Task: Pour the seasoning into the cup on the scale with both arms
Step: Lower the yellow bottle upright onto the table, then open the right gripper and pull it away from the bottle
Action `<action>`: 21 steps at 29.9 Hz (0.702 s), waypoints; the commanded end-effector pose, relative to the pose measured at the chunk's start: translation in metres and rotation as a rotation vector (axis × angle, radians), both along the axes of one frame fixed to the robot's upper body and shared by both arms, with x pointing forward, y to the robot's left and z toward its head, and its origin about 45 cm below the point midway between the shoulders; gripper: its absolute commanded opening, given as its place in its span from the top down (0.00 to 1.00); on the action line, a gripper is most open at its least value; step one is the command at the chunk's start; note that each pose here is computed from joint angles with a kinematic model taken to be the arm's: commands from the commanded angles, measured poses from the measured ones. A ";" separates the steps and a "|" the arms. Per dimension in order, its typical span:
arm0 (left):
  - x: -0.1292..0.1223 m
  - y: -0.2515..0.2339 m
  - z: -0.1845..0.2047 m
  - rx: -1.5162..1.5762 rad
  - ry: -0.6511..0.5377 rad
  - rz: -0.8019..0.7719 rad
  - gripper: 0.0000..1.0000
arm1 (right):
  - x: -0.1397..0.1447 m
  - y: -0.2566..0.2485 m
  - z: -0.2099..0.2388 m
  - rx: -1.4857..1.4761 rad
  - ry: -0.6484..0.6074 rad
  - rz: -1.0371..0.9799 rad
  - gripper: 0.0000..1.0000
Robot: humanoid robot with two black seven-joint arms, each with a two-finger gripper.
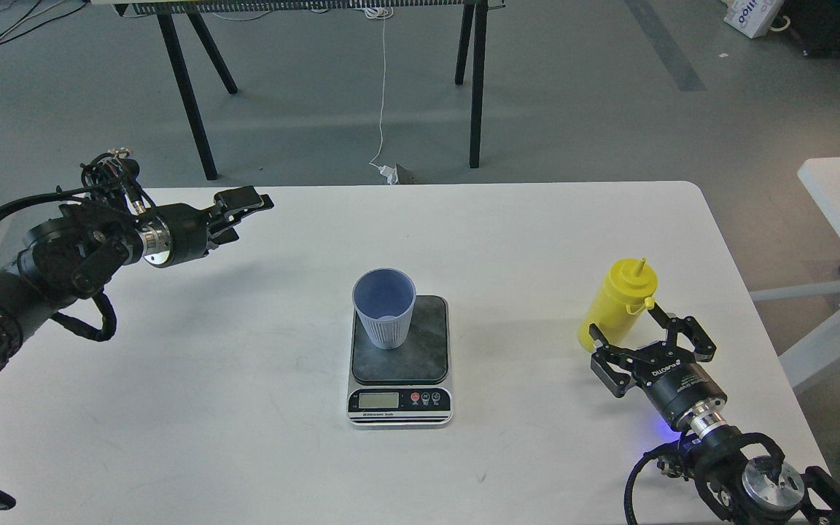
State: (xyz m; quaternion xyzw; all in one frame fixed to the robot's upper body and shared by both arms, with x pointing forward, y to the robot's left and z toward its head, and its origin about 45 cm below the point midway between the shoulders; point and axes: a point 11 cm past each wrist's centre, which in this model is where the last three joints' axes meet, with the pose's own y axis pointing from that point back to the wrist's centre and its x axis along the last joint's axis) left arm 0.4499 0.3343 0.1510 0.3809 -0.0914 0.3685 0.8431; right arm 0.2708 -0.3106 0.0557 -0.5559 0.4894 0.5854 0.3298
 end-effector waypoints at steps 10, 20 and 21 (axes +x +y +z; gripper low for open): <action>0.002 -0.002 0.002 -0.006 -0.006 0.000 0.00 | -0.067 -0.015 0.005 -0.042 0.041 0.048 0.01; 0.005 0.004 0.010 -0.018 -0.024 0.022 0.00 | -0.066 -0.085 0.045 -0.236 0.006 0.061 0.01; 0.006 0.005 0.011 -0.022 -0.026 0.026 0.00 | -0.054 -0.092 0.056 -0.263 -0.024 0.067 0.01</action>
